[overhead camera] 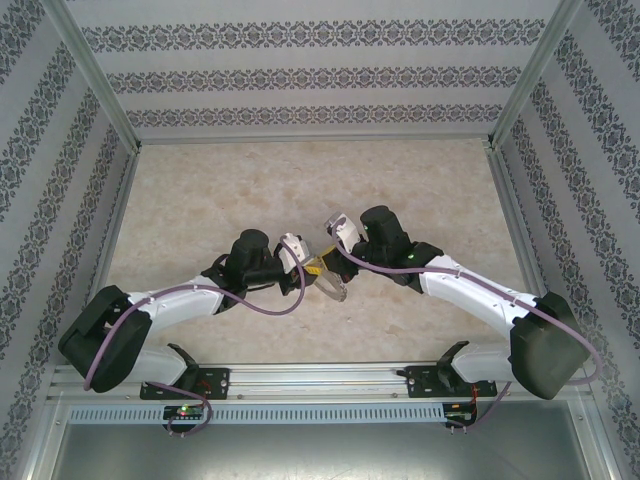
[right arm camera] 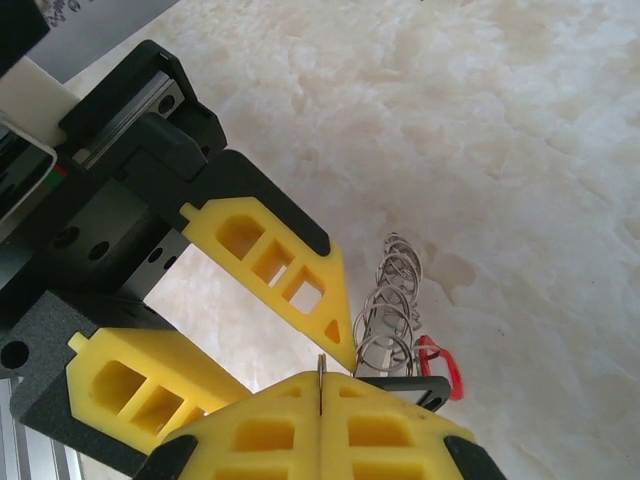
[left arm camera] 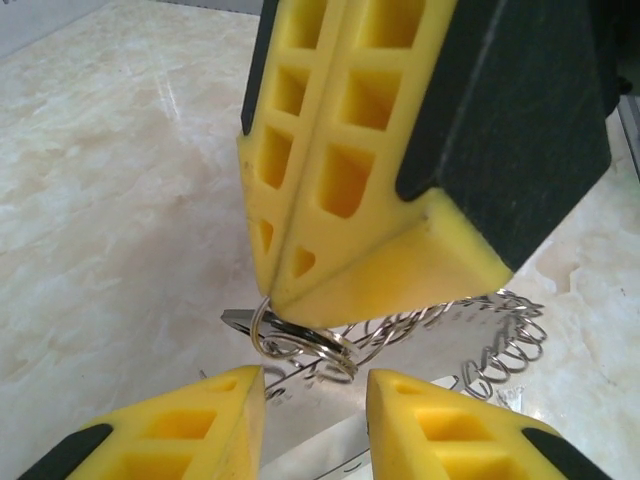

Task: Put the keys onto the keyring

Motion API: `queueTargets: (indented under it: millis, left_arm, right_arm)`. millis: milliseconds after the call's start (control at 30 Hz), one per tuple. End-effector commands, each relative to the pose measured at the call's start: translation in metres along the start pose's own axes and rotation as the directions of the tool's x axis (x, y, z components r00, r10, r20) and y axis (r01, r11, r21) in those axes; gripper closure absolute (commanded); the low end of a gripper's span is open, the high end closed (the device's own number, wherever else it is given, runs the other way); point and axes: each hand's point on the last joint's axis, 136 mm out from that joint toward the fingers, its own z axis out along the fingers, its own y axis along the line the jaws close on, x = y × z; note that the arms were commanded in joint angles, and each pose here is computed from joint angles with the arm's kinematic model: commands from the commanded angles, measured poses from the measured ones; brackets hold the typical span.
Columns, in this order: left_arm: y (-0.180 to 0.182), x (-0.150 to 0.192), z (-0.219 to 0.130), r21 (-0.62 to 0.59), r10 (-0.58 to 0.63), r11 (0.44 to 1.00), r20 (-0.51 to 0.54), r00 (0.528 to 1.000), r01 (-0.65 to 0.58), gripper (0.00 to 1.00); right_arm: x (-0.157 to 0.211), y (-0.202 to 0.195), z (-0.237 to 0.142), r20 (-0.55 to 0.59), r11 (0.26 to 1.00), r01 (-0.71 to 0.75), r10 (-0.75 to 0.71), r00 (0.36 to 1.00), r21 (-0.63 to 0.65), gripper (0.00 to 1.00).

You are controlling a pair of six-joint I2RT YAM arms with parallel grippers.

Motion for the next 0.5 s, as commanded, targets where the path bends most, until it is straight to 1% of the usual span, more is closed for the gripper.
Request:
queueTargets:
  millis: [0,167,300,467]
  left_arm:
    - [0.0,-0.023,0.001,0.003,-0.002,1.0,0.076,0.997,0.002,0.67]
    - [0.001,-0.024,0.002,-0.007,0.001,1.0,0.078,0.997,0.0,0.67]
    - [0.004,-0.02,0.002,-0.029,0.003,1.0,0.066,0.998,-0.001,0.72]
    - [0.005,-0.012,0.002,-0.036,0.016,0.999,0.024,1.0,-0.015,0.74]
  right_arm:
    - [-0.021,0.007,-0.005,0.051,0.999,0.042,-0.041,0.998,-0.011,1.0]
    - [-0.022,0.007,-0.005,0.055,0.999,0.043,-0.042,0.998,-0.011,1.0]
    - [-0.021,0.008,-0.006,0.053,0.999,0.045,-0.044,0.998,-0.011,1.0]
    - [-0.02,0.007,-0.007,0.051,0.999,0.045,-0.045,0.998,-0.005,1.0]
